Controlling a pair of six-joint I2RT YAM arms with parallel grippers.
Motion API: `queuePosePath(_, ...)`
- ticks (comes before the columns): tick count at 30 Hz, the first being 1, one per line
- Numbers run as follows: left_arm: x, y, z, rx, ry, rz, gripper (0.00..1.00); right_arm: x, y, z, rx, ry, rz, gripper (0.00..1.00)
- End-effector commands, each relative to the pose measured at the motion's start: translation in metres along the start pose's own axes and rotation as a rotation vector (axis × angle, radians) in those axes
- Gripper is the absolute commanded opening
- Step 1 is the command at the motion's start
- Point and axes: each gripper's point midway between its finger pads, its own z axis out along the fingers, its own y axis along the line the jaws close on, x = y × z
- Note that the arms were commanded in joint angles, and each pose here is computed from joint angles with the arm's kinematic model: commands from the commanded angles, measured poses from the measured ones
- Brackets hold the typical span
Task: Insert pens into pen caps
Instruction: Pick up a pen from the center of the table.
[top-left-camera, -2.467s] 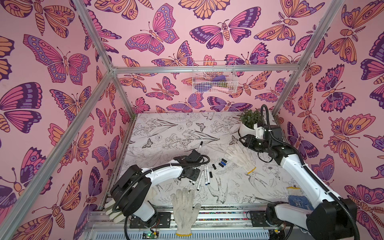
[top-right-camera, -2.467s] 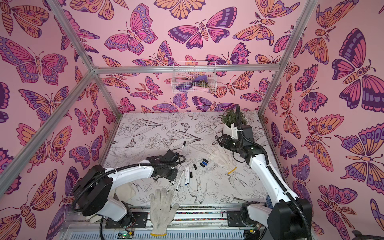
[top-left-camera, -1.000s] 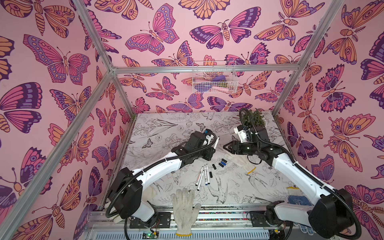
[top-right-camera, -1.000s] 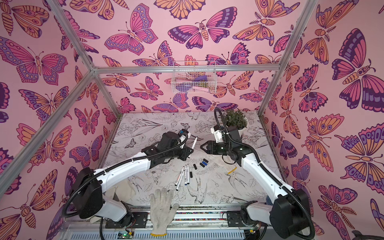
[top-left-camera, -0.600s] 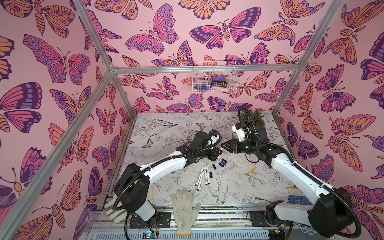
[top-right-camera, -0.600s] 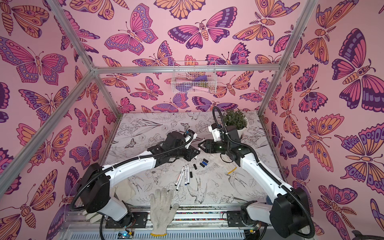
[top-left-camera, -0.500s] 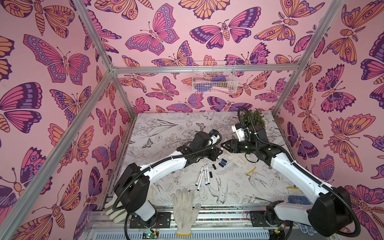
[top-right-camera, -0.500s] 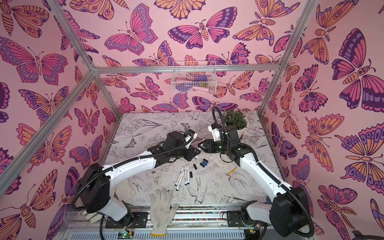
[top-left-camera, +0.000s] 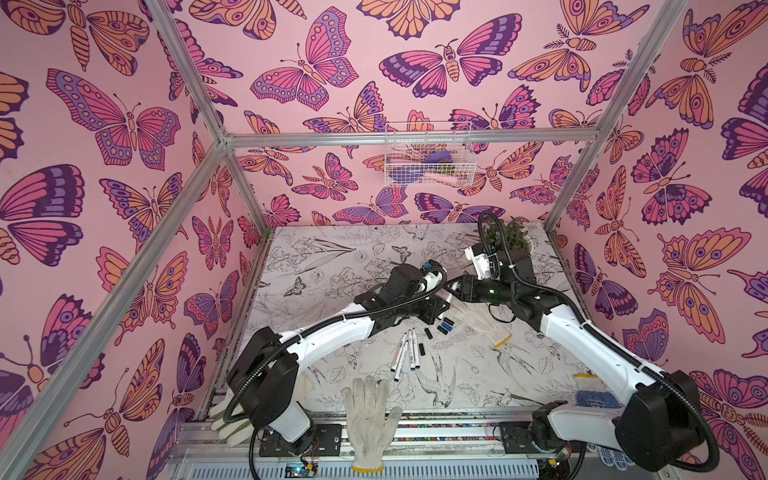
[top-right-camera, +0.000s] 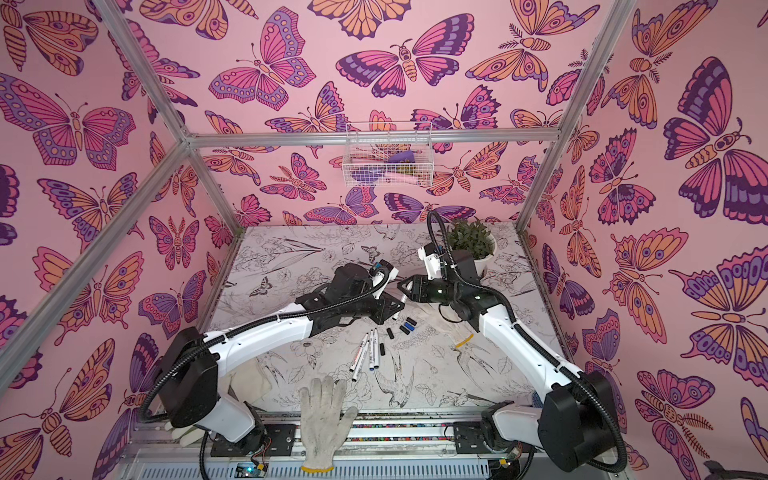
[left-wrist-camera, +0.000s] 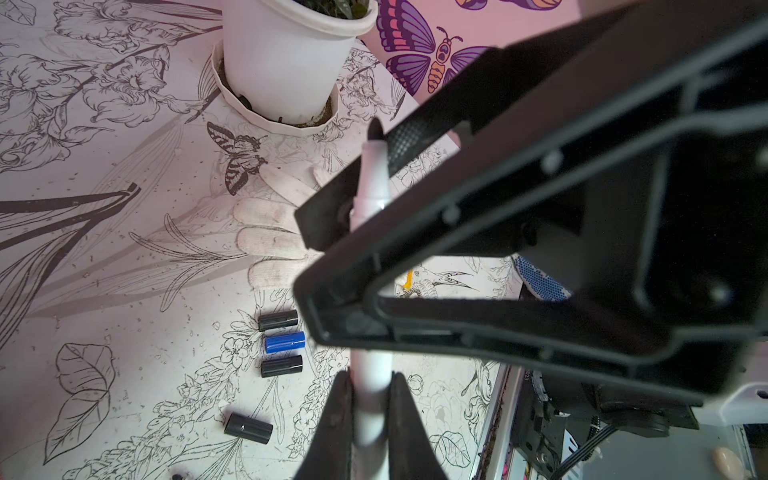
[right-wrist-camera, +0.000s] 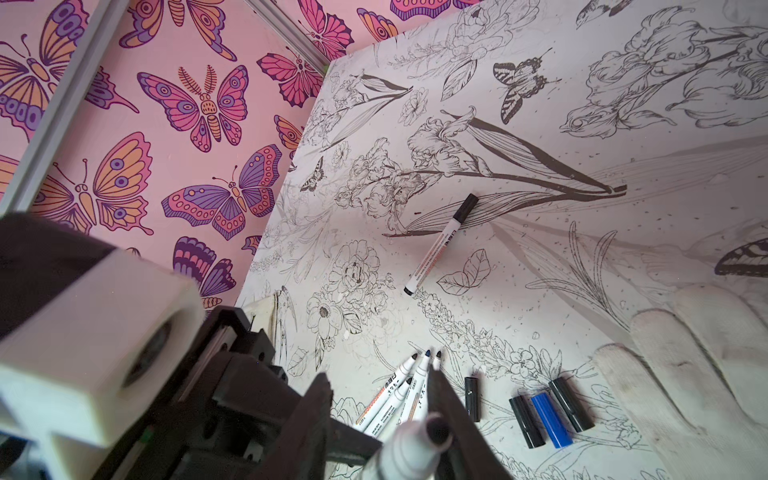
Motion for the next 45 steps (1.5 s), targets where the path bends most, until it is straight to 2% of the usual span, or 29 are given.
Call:
queuePosePath(1,-0.012,-0.008,-0.009,0.011,-0.053,0.035,0.00,0.002,-0.001,0.005,-0.006,0.000,-0.004,0.39)
queuePosePath(10,-0.024,-0.011,-0.010,-0.001,-0.106,0.051,0.00,0.003,-0.002,0.004,0.004,0.000,-0.002,0.41)
queuePosePath(12,-0.025,-0.013,-0.011,0.001,-0.112,0.055,0.00,0.003,-0.004,0.003,0.016,-0.005,-0.003,0.39)
queuePosePath(14,-0.025,-0.013,-0.011,0.002,-0.113,0.058,0.00,0.002,-0.004,0.002,0.020,-0.011,0.000,0.32)
queuePosePath(18,-0.025,-0.012,-0.012,-0.009,-0.115,0.058,0.00,0.001,-0.001,0.002,0.004,-0.016,0.000,0.09)
queuePosePath(21,-0.024,-0.010,-0.009,-0.014,-0.109,0.054,0.00,-0.003,0.001,-0.001,0.000,-0.031,0.005,0.00)
queuePosePath(23,-0.023,-0.007,-0.009,-0.029,-0.111,0.050,0.08,-0.006,0.004,-0.003,-0.006,-0.044,0.008,0.00)
queuePosePath(26,-0.021,-0.003,-0.007,-0.049,-0.110,0.043,0.35,-0.011,0.009,-0.008,-0.015,-0.062,0.003,0.00)
queuePosePath(29,-0.017,0.001,-0.003,-0.059,-0.099,0.037,0.44,-0.016,0.012,-0.013,-0.018,-0.086,-0.008,0.00)
queuePosePath(32,-0.015,0.003,0.000,-0.059,-0.090,0.034,0.44,-0.019,0.014,-0.018,-0.021,-0.103,-0.015,0.00)
queuePosePath(38,-0.017,0.000,0.005,-0.038,-0.084,0.044,0.36,-0.018,0.014,-0.018,-0.034,-0.097,-0.009,0.00)
queuePosePath(45,-0.021,-0.004,0.015,-0.015,-0.076,0.051,0.34,-0.018,0.017,-0.015,-0.061,-0.093,-0.008,0.00)
